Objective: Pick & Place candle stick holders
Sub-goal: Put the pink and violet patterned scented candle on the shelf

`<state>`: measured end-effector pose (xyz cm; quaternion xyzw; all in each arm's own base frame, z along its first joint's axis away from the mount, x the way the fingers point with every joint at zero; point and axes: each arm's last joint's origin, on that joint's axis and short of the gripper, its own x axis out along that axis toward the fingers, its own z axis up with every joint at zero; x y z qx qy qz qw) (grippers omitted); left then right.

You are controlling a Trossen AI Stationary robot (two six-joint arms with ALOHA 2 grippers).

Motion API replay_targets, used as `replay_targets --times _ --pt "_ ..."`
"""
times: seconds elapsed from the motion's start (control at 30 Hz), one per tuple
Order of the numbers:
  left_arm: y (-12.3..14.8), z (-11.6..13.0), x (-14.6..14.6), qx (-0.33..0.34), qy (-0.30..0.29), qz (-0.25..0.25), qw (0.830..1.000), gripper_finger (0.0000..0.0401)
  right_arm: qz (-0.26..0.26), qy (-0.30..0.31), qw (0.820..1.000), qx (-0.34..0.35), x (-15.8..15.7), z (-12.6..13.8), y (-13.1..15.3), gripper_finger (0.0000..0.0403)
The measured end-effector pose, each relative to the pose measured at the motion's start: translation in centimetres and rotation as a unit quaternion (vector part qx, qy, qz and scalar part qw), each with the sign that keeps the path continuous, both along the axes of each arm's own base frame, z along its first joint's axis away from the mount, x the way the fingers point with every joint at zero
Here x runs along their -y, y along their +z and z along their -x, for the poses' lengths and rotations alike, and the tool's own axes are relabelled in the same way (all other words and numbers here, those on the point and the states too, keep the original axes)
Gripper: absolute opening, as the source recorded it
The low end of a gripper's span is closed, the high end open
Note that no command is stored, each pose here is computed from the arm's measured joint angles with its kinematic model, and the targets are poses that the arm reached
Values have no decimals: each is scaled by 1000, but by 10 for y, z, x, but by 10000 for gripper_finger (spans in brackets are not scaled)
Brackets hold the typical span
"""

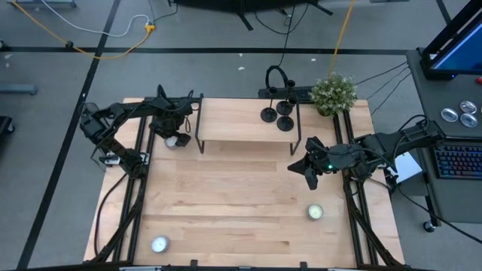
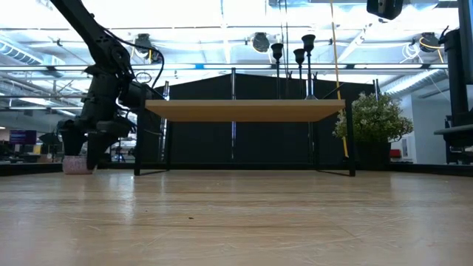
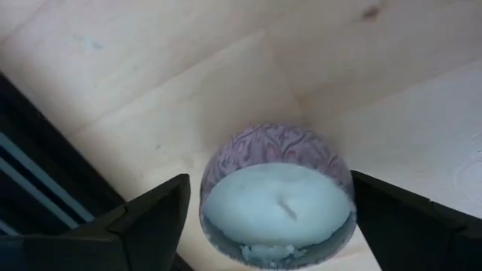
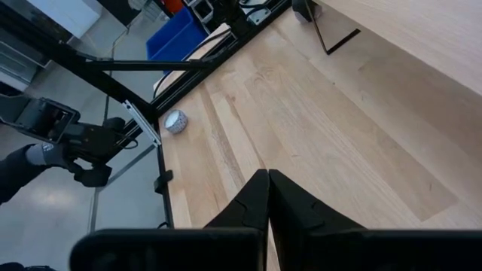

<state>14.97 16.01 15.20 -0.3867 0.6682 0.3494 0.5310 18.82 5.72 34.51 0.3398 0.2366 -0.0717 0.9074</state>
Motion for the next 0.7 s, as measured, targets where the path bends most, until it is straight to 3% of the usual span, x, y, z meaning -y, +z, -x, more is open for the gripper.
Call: replay_targets --times 0.2,0.3,0.7 --pt "-1 -6 1 15 -11 -16 1000 305 -2 -1 1000 0 0 0 0 0" --pt "0 -7 2 13 -12 -16 1000 301 -3 -1 1000 0 0 0 0 0" --pt "1 0 8 -33 -14 10 999 373 0 0 1000 0 0 0 0 0"
